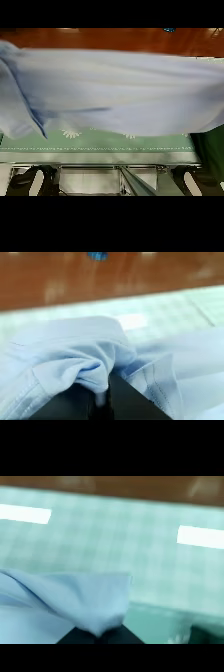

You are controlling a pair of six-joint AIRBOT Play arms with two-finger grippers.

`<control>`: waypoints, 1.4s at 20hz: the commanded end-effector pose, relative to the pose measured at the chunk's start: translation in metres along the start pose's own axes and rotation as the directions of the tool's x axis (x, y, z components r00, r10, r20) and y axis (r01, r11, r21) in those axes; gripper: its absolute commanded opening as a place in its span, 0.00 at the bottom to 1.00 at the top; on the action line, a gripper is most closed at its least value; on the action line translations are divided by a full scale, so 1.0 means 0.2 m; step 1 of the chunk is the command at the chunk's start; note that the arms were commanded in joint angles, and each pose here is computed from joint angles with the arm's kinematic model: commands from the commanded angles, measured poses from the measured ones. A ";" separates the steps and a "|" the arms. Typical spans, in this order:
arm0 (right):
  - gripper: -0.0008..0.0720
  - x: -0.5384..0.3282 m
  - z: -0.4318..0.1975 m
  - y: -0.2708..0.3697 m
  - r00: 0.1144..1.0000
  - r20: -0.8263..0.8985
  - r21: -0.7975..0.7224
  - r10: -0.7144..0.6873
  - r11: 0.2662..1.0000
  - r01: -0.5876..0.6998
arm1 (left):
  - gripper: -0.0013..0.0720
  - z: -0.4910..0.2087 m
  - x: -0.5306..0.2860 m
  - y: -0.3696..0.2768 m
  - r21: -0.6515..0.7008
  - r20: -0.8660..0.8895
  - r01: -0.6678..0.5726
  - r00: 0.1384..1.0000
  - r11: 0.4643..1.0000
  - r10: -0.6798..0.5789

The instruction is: Fold the shirts.

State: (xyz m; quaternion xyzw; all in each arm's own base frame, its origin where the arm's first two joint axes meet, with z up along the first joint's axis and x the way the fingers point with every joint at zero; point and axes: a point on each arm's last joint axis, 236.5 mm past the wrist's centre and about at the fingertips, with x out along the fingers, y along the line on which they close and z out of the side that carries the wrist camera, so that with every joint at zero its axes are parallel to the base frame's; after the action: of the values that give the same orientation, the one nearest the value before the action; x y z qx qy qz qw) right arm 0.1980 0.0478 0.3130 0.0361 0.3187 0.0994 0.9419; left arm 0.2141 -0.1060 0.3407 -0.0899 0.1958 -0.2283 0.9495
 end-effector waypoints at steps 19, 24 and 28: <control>0.04 2.10 -0.28 -0.33 0.897 -0.276 0.572 0.346 0.809 -0.136 | 0.05 -1.21 1.44 1.16 -0.567 -0.455 -0.314 0.890 0.761 0.028; 0.58 2.42 -0.16 -0.34 0.882 -0.163 0.703 0.443 0.679 -0.211 | 0.71 -1.09 1.69 1.16 -0.541 -0.439 -0.252 0.898 0.802 -0.013; 0.57 2.24 -0.02 -0.53 0.862 -0.141 0.715 0.487 0.652 -0.251 | 0.71 -0.91 1.48 1.37 -0.465 -0.519 -0.306 0.854 0.831 0.024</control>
State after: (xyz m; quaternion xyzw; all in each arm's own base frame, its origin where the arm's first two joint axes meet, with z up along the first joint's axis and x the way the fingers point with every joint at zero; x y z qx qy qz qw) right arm 0.5621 0.0575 0.0095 0.3993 0.4656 0.1498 0.7755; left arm 0.4948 -0.0514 -0.0073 -0.2937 0.4615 -0.1076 0.8302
